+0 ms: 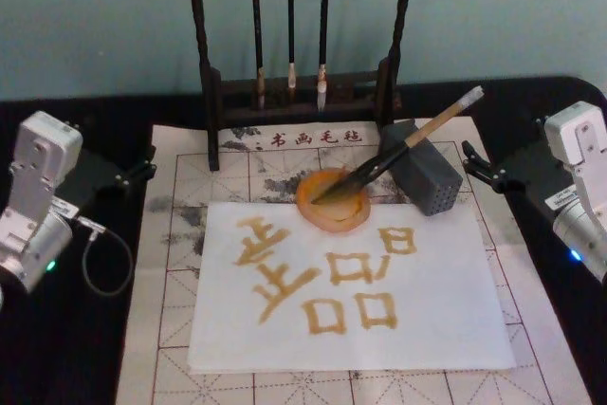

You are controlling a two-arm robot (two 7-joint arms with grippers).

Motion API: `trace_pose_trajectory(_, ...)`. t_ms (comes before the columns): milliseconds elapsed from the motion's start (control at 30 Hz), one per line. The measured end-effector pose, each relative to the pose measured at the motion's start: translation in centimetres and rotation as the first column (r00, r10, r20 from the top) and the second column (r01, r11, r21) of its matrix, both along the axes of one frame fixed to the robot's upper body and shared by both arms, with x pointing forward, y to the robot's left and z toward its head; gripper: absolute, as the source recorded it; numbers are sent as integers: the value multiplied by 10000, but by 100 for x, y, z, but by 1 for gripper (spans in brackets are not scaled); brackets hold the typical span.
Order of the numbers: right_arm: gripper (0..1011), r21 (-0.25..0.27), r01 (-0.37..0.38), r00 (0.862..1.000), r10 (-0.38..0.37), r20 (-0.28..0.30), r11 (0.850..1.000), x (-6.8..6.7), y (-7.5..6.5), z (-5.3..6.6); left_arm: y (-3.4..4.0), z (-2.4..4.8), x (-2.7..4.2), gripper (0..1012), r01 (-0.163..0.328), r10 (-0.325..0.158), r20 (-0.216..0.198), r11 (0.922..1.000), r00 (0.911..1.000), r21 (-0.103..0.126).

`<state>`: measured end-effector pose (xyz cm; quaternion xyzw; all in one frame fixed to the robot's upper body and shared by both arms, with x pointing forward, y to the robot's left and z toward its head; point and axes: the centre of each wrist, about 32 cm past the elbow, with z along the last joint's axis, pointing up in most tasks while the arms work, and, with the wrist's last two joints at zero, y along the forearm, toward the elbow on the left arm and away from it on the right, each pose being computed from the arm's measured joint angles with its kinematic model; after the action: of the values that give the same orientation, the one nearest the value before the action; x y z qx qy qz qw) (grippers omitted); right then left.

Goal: Pick up the brush from the inkstone, write on the paper, then place the brush back to its original position.

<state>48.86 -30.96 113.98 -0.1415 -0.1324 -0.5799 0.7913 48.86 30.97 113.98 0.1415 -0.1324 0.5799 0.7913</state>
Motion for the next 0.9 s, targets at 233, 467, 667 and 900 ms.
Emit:
trace_pose_trajectory(233,1002,0,0,10000,0,1,10000,0,0,0,0,0,0,1001,0,0,1,10000,10000,0)
trace_pose_trajectory(467,1002,0,0,10000,0,0,10000,0,0,0,0,0,0,1001,0,0,0,10000,10000,0)
trace_pose_trajectory(667,1002,-1,0,10000,0,0,10000,0,0,0,0,0,0,1001,1,-1,0,10000,10000,0)
trace_pose_trajectory(900,1002,-1,0,10000,0,0,10000,0,0,0,0,0,0,1001,0,0,1,10000,10000,0)
